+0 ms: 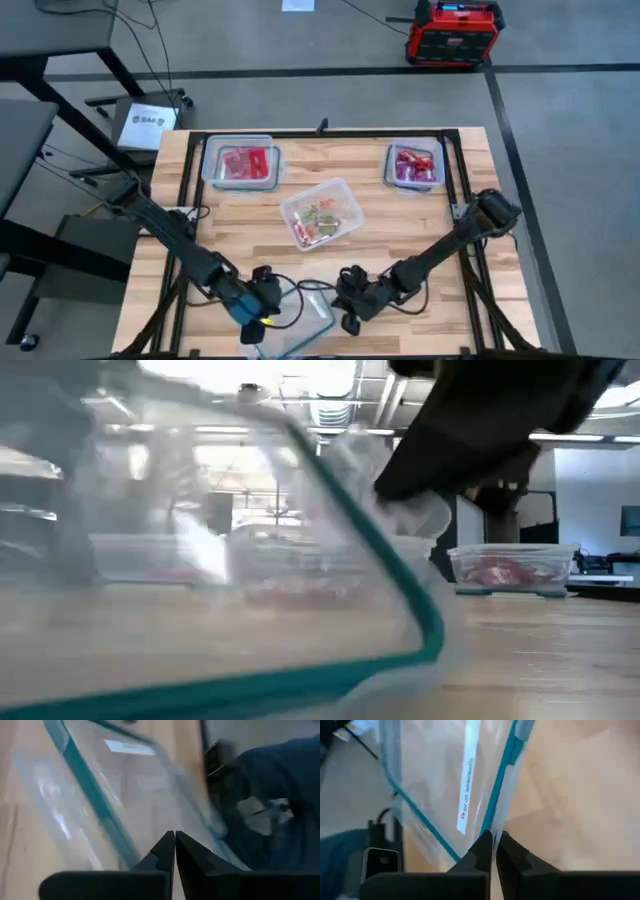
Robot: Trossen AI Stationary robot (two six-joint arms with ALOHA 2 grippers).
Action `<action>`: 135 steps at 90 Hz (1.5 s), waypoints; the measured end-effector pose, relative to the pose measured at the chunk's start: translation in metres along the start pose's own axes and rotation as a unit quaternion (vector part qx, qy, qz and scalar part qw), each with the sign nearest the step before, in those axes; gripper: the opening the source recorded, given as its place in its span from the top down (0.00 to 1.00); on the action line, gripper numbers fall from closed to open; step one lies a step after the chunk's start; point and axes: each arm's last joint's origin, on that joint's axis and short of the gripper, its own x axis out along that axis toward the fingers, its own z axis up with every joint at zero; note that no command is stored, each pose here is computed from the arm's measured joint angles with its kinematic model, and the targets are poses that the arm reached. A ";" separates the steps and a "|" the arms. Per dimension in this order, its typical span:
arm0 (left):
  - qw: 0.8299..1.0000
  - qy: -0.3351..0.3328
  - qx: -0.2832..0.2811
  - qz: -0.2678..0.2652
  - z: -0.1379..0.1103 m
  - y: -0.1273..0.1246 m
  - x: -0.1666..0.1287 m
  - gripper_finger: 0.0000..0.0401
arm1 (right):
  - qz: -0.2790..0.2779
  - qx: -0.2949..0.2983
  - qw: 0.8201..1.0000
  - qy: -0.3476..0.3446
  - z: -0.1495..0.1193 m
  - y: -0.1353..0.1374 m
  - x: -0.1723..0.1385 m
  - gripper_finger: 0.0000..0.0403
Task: Sort candy
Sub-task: Close the center transparent bin
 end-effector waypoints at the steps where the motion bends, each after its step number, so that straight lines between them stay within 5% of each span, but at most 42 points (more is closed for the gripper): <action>1: 1.000 -0.004 0.000 -0.003 0.002 -0.001 -0.003 1.00 | -0.003 -0.002 1.000 -0.001 0.001 0.000 -0.002 1.00; 30: 0.994 -0.076 -0.072 -0.042 0.029 0.007 -0.050 0.93 | -0.072 -0.064 0.995 -0.025 0.022 -0.008 -0.051 1.00; 62: 0.994 -0.004 -0.099 0.047 0.020 0.033 -0.051 0.62 | -0.113 -0.075 0.990 -0.046 0.044 -0.023 -0.120 1.00; 96: 0.991 -0.023 -0.083 0.099 0.022 0.042 -0.051 0.62 | -0.086 -0.063 0.986 -0.127 0.065 -0.033 -0.188 1.00; 135: 0.970 -0.076 -0.064 0.222 0.014 0.056 -0.047 0.62 | -0.041 -0.116 0.979 -0.162 0.072 -0.023 -0.220 1.00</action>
